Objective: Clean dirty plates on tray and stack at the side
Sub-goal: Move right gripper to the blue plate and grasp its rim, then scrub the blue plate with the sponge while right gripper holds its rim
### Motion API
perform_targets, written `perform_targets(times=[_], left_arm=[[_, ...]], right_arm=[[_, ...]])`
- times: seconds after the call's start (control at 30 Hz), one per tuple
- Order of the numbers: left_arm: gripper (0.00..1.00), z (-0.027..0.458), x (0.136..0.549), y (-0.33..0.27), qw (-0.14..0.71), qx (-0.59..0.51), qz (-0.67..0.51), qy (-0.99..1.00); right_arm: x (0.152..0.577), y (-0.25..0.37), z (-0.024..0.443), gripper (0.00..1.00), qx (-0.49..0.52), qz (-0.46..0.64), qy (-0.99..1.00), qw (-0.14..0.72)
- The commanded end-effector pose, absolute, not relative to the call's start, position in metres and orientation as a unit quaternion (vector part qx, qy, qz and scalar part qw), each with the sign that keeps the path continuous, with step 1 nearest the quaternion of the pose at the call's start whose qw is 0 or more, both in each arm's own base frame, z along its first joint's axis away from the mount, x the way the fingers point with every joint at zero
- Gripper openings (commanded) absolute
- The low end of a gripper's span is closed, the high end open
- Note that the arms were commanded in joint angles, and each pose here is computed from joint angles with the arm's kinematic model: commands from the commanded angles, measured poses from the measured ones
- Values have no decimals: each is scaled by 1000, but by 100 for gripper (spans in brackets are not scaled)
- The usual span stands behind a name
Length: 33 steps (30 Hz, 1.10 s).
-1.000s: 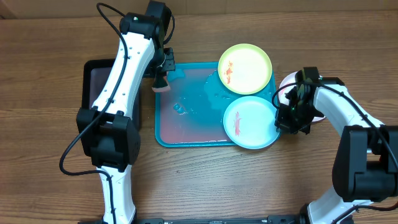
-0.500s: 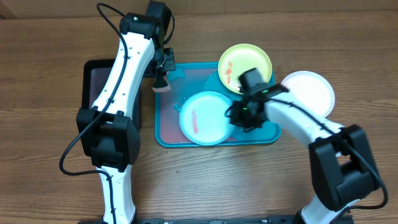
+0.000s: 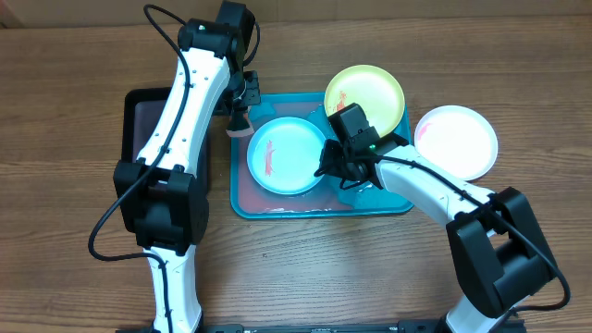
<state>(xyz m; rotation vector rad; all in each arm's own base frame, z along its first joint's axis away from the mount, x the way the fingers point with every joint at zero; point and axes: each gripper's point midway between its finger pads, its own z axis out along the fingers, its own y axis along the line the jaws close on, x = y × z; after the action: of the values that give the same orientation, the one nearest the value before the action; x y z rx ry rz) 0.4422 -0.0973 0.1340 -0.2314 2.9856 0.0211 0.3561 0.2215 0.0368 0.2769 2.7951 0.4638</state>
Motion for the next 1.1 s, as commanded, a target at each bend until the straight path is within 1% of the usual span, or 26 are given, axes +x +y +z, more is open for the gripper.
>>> perform_targets(times=[0.0, 0.2, 0.4, 0.5, 0.6, 0.7, 0.87, 1.07], left_arm=[[4, 138, 440, -101, 76, -70, 1, 995], [4, 134, 437, -112, 71, -60, -7, 996], [4, 118, 434, -118, 63, -68, -6, 996], [4, 109, 432, -120, 56, -71, -11, 996], [4, 99, 430, -126, 49, -69, -24, 996], [4, 88, 424, -133, 39, -59, -30, 997], [4, 61, 409, -146, 23, -13, -21, 999], [4, 22, 400, -137, 33, 0, 31, 999]], right_arm=[[361, 223, 36, 31, 91, 162, 971, 151], [379, 216, 32, 31, 73, 163, 968, 174], [385, 227, 14, 30, 38, 191, 967, 165], [387, 230, 13, 23, 37, 198, 965, 168], [387, 230, 12, 4, 48, 199, 965, 164], [386, 229, 11, 4, 65, 200, 965, 158], [385, 228, 11, 4, 67, 200, 965, 157], [384, 228, 10, 4, 67, 199, 965, 155]])
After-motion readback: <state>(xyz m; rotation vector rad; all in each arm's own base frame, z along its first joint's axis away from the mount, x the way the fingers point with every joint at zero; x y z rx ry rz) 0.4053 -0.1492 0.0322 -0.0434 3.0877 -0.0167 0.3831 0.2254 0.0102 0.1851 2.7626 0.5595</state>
